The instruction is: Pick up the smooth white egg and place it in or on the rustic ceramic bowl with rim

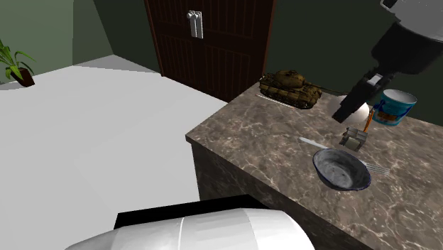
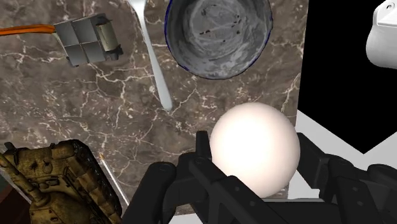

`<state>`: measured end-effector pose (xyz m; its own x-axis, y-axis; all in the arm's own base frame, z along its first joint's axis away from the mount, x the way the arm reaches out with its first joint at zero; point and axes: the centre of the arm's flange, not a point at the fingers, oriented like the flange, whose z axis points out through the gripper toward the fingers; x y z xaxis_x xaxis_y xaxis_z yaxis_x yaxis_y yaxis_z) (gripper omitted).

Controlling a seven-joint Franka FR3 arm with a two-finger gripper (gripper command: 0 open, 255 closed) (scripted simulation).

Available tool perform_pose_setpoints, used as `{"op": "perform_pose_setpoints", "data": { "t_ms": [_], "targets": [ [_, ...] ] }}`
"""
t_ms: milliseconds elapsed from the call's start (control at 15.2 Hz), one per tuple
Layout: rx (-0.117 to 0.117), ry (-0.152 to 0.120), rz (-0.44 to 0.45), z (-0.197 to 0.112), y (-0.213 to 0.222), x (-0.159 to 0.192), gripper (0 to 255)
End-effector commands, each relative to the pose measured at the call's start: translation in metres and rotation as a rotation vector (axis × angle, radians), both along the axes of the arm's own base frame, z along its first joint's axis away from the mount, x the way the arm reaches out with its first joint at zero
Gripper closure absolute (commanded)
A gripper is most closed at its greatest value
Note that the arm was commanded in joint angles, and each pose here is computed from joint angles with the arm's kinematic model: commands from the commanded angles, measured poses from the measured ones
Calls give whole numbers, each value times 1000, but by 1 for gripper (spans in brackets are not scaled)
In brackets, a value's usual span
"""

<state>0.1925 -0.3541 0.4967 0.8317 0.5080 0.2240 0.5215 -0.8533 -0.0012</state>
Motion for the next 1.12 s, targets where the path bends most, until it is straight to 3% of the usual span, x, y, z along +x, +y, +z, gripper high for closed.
{"op": "perform_pose_setpoints", "data": {
  "t_ms": [0, 264, 1056],
  "targets": [
    [0, 1, 1, -1, -23, -13, 255],
    [0, 1, 1, 0, -72, -38, 255],
    [0, 1, 1, -64, -72, -38, 255]
  ]
}}
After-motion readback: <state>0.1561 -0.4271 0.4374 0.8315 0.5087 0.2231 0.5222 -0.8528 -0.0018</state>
